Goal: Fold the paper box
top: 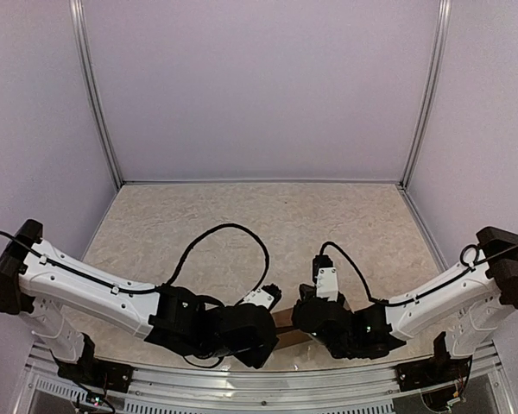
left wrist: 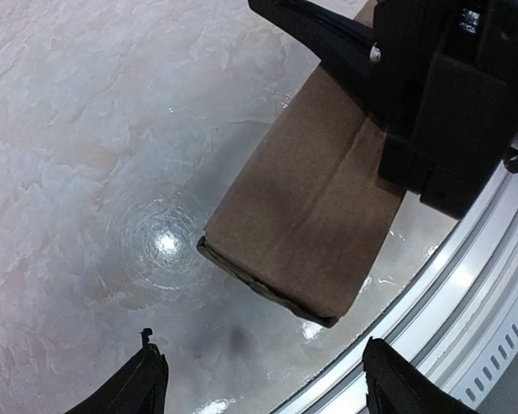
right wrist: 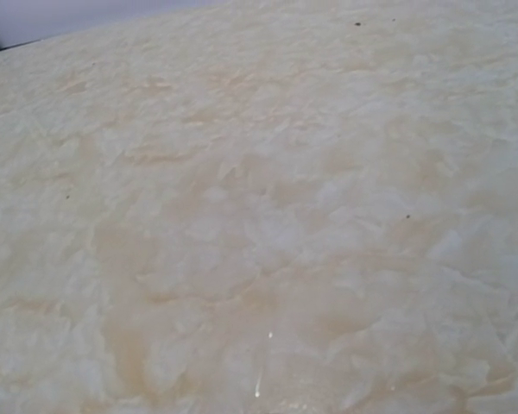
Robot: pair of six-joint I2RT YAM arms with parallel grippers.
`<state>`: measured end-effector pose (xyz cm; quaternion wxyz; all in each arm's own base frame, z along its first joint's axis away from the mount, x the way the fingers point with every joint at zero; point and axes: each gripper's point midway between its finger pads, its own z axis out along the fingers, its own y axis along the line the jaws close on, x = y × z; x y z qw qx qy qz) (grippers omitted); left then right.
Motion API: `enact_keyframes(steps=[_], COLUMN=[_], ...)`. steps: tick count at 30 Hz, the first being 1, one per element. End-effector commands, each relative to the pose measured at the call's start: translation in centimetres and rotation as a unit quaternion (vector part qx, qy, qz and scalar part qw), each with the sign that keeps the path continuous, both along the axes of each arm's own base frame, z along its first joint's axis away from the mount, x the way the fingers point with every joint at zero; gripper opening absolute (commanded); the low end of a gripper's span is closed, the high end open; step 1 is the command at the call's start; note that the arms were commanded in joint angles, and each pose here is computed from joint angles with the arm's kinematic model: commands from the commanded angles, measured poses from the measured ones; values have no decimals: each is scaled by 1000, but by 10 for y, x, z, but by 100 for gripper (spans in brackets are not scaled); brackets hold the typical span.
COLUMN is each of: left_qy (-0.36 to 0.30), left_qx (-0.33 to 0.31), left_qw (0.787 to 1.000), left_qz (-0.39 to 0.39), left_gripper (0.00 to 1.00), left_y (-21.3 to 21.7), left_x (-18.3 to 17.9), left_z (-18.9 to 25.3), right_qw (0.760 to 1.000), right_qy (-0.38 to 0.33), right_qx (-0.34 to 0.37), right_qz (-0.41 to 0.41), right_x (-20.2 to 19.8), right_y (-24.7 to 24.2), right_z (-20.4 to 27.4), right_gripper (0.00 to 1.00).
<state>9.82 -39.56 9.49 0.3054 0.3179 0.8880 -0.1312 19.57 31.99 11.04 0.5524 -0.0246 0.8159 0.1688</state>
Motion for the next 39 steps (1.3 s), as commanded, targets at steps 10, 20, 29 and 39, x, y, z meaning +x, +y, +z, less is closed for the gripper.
enact_keyframes(steps=[10,20,29,39], left_qy=[58,78,134,174], left_qx=[-194,-291,-257,-217], left_qw=[978,949,955,960], left_qz=[-51,-92,-63,-30], left_gripper=[41,0,0,0], left_y=[9,-19,-17,10], left_x=[11,18,12,0], left_z=[78,91,11,-49], right_qw=[991,989,989,990], right_qy=[57,73,79,70], right_qx=[-111,-112,-109,-95], right_qz=[45,57,62,75], right_x=[-14,-17,-19,-18], right_y=[-8,-1,-1,5], right_z=[-68,-76,-76,-53], right_gripper=[0,0,0,0])
